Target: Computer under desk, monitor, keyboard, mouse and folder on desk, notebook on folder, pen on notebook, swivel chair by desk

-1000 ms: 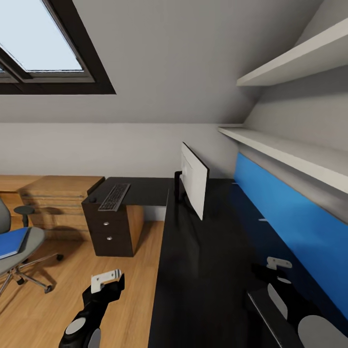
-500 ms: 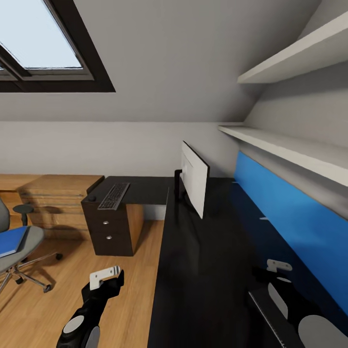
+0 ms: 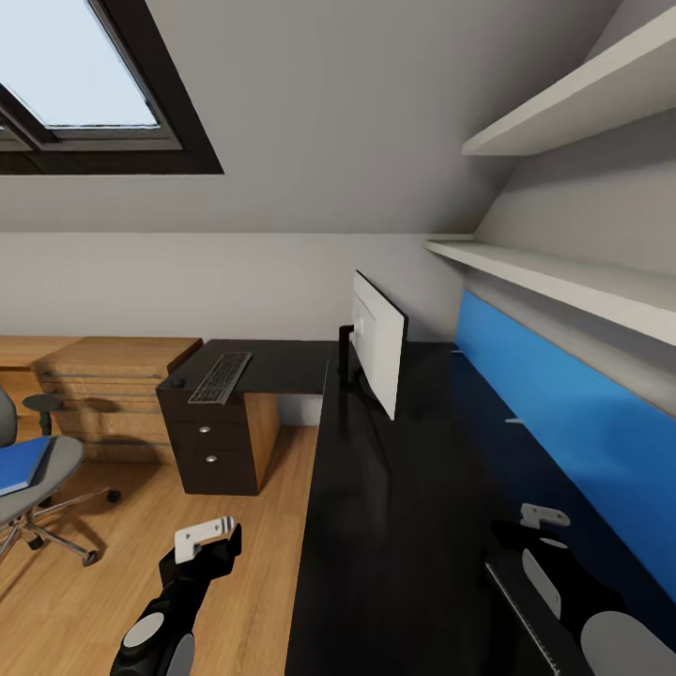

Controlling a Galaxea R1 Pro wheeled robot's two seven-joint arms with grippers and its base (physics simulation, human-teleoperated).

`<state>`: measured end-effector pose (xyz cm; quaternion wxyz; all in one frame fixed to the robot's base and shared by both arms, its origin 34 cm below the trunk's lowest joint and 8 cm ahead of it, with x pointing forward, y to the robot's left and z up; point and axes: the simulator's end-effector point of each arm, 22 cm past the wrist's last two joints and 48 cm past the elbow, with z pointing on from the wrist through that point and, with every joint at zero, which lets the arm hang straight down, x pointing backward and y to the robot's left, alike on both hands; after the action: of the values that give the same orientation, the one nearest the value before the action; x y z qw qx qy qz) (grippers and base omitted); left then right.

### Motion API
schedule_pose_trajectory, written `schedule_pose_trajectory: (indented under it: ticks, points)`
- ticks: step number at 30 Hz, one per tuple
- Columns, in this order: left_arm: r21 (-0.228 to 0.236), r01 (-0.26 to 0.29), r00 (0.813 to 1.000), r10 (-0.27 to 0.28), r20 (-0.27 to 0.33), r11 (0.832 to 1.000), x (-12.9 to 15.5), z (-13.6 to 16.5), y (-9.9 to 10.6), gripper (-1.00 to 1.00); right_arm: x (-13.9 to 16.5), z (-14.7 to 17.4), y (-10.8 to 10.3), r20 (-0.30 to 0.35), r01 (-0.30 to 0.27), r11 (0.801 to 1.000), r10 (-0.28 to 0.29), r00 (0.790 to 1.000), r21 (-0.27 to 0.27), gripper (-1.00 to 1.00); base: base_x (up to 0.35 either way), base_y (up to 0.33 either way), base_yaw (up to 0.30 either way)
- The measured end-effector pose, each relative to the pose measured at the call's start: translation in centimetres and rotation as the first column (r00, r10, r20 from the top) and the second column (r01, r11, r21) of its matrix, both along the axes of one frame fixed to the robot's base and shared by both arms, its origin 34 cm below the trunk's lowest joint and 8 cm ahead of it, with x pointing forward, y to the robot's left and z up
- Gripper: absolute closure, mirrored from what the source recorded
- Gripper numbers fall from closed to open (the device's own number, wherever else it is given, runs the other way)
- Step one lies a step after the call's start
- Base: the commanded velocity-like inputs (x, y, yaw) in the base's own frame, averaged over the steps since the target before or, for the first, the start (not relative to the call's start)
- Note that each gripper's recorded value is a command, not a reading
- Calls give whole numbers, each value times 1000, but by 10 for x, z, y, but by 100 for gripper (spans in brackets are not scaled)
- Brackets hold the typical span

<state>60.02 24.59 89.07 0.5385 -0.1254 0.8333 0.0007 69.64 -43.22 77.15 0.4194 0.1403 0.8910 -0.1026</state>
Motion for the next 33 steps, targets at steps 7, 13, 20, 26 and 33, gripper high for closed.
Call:
schedule_pose_trajectory:
  ticks: [7,13,20,26,33]
  points:
    - [0,-2,1000,2,8,1000,1,-6,1,-100,0,-11,-1,-1,3,1000,-3,1000,1,-100,0,0,0]
    - [1,-2,1000,2,9,1000,1,-9,1,-100,-1,-15,-1,-8,4,1000,-4,1000,3,-100,0,0,0]
    - [2,-2,1000,2,7,1000,1,-9,2,-100,-4,-18,0,-28,3,1000,-3,1000,7,-100,0,0,0]
    - [4,0,1000,0,5,1000,1,-10,2,-100,-6,-21,1,-46,3,1000,-3,999,11,-100,0,0,0]
    - [6,0,1000,0,4,1000,1,-10,3,-100,-6,-22,0,-56,6,1000,-6,998,15,-100,0,0,0]
